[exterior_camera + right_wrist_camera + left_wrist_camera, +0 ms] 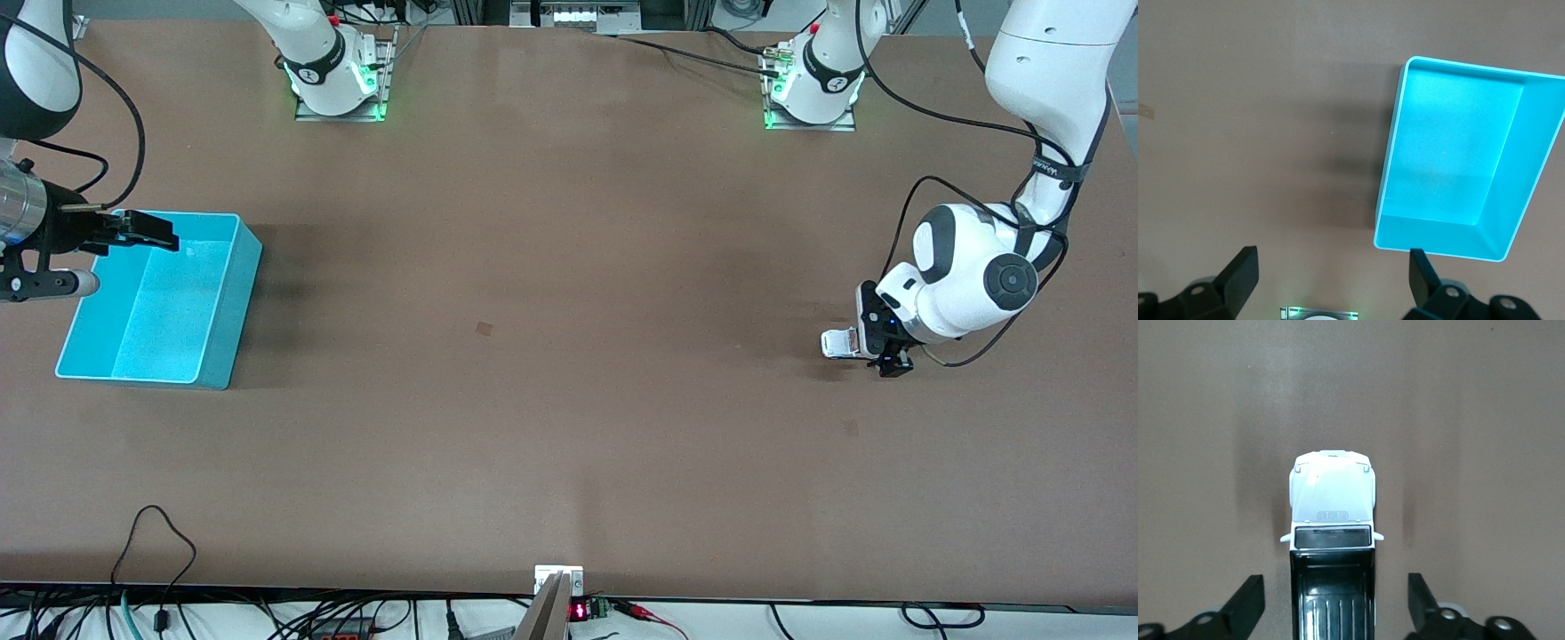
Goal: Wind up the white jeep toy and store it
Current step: 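Grasp the jeep with the left gripper while the right gripper nears the box, then drag the held jeep backward along the table with the left gripper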
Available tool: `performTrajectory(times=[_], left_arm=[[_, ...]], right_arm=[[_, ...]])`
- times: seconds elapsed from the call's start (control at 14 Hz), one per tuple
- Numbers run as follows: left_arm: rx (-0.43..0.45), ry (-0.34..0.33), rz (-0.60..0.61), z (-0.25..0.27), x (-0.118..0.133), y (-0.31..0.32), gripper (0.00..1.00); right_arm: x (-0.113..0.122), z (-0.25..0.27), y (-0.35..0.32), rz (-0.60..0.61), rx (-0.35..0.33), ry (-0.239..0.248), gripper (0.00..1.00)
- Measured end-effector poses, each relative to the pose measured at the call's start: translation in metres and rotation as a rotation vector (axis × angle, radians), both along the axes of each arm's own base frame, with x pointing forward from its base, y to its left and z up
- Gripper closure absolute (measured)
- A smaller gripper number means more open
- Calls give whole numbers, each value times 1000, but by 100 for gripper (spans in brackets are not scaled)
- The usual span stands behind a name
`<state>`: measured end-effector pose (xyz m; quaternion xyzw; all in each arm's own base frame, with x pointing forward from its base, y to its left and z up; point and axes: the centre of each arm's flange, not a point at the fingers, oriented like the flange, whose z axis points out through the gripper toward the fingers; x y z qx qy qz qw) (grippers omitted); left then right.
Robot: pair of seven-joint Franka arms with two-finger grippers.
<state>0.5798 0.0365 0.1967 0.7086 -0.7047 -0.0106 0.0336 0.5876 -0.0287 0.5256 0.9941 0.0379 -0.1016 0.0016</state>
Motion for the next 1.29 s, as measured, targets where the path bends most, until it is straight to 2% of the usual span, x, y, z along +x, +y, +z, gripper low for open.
performTrajectory(times=[0.21,0.29,0.36,0.5,0.71,0.79,0.86,1.0,1.29], left_arm=[[0,1,-2,-1,0,0,12],[0,1,-2,-1,0,0,17],[0,1,-2,-1,0,0,17],[0,1,-2,-1,0,0,27],[0,1,-2,-1,0,0,31],[0,1,-2,-1,0,0,37],[0,1,-2,-1,0,0,37],[0,-3,-3,0,0,0,50],[0,-3,-3,0,0,0,50]], right_arm=[[0,0,0,0,0,1,0],[0,0,0,0,0,2,0],[0,0,0,0,0,2,0],[0,0,0,0,0,3,0],[0,0,0,0,0,3,0],[0,0,0,0,0,3,0],[0,0,0,0,0,3,0],[0,-1,0,0,0,4,0],[-1,-1,0,0,0,9,0]])
